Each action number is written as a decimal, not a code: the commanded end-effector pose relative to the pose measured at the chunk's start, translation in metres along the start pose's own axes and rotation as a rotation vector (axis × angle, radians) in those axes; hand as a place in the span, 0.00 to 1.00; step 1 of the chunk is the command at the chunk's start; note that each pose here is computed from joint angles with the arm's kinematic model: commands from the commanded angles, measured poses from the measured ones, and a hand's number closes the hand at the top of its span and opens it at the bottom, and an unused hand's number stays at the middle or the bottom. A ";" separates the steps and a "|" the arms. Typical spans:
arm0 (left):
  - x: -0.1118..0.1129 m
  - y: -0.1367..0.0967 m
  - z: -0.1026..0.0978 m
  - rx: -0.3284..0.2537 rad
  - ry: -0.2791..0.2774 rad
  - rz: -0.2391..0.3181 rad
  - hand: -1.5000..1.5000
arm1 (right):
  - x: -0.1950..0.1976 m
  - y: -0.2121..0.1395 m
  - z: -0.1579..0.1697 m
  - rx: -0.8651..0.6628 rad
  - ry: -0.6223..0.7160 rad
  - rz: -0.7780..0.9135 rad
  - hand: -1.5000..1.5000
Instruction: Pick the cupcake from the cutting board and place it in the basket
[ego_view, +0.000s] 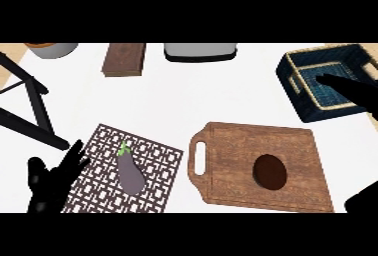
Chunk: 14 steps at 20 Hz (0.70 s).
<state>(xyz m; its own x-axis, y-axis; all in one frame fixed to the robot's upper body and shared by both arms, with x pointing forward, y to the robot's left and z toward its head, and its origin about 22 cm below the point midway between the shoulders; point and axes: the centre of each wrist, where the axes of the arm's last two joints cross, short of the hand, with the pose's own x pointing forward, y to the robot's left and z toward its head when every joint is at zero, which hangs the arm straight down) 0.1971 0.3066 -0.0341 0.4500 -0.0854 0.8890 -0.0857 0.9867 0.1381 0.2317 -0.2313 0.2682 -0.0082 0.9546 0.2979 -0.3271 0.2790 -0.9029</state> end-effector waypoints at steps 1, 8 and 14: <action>-0.017 -0.007 0.000 0.008 0.106 -0.015 0.50 | 0.000 -0.021 0.024 0.072 0.106 0.090 0.00; -0.021 -0.018 0.002 -0.018 0.113 -0.010 0.50 | 0.004 -0.010 0.037 0.049 0.120 -0.009 0.00; -0.004 0.007 -0.004 -0.017 0.072 -0.032 0.50 | -0.007 0.036 0.018 0.043 0.119 -0.034 0.00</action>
<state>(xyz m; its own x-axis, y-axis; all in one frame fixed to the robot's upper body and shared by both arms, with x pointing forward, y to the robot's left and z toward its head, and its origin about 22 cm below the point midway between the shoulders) 0.2096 0.3054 -0.0313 0.4468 -0.1014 0.8889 -0.0519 0.9889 0.1389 0.2038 -0.2310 0.2565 0.0136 0.9490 0.3150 -0.3804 0.2962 -0.8761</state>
